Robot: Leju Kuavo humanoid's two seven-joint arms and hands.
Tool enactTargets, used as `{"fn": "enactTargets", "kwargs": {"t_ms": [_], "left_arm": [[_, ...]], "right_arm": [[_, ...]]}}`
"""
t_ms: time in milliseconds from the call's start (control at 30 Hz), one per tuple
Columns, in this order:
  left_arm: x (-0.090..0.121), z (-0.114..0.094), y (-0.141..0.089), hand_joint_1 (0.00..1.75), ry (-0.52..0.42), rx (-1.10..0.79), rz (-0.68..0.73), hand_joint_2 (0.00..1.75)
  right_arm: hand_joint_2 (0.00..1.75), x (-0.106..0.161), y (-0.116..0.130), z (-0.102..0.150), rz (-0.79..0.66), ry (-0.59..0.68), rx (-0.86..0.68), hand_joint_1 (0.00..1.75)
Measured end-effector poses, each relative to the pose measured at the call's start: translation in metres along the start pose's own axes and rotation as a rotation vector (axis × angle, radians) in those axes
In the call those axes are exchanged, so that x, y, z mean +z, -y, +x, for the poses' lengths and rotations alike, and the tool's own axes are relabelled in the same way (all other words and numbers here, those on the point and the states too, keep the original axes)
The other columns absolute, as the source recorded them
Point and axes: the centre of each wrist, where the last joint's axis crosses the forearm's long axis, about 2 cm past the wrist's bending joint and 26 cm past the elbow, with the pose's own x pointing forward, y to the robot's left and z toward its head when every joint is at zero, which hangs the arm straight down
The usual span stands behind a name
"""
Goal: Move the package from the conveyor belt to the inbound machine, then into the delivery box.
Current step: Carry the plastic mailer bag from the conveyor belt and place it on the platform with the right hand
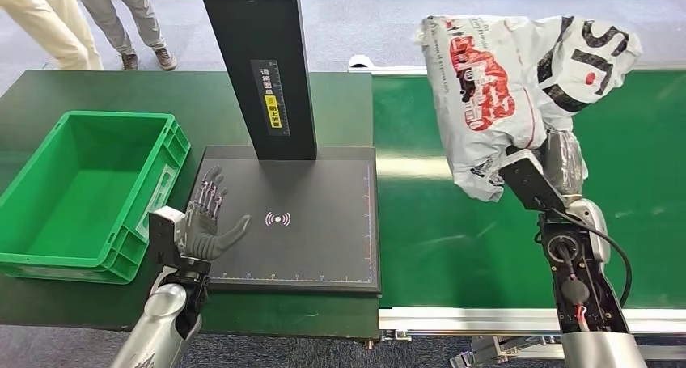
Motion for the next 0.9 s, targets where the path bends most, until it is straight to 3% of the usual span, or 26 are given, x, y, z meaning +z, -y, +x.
{"fn": "enactTargets", "kwargs": {"t_ms": [100, 200, 300, 567, 700, 900], "left_arm": [[-0.01, 0.001, 0.001, 0.0, 0.014, -0.005, -0.007, 1.75], [-0.028, 0.003, 0.005, 0.0, 0.037, -0.021, -0.024, 1.75], [-0.041, 0.005, 0.01, 0.0, 0.047, -0.026, -0.032, 1.75], [-0.042, 0.001, 0.011, 0.0, 0.029, -0.034, -0.026, 1.75], [-0.045, 0.001, 0.01, 0.0, 0.04, -0.068, -0.011, 1.75], [-0.057, 0.009, 0.002, 0.0, 0.134, -0.2, 0.111, 1.75]], "right_arm": [[1.75, -0.022, -0.013, 0.021, 0.207, 0.15, 0.089, 1.75], [1.75, -0.049, -0.045, 0.058, 0.474, 0.325, 0.202, 1.75], [1.75, -0.059, -0.076, 0.088, 0.593, 0.433, 0.245, 1.75], [1.75, -0.068, -0.107, 0.118, 0.686, 0.566, 0.377, 1.75], [1.75, -0.066, -0.114, 0.118, 0.705, 0.594, 0.418, 1.75], [1.75, -0.056, -0.128, 0.112, 0.825, 0.585, 0.424, 1.75]]}}
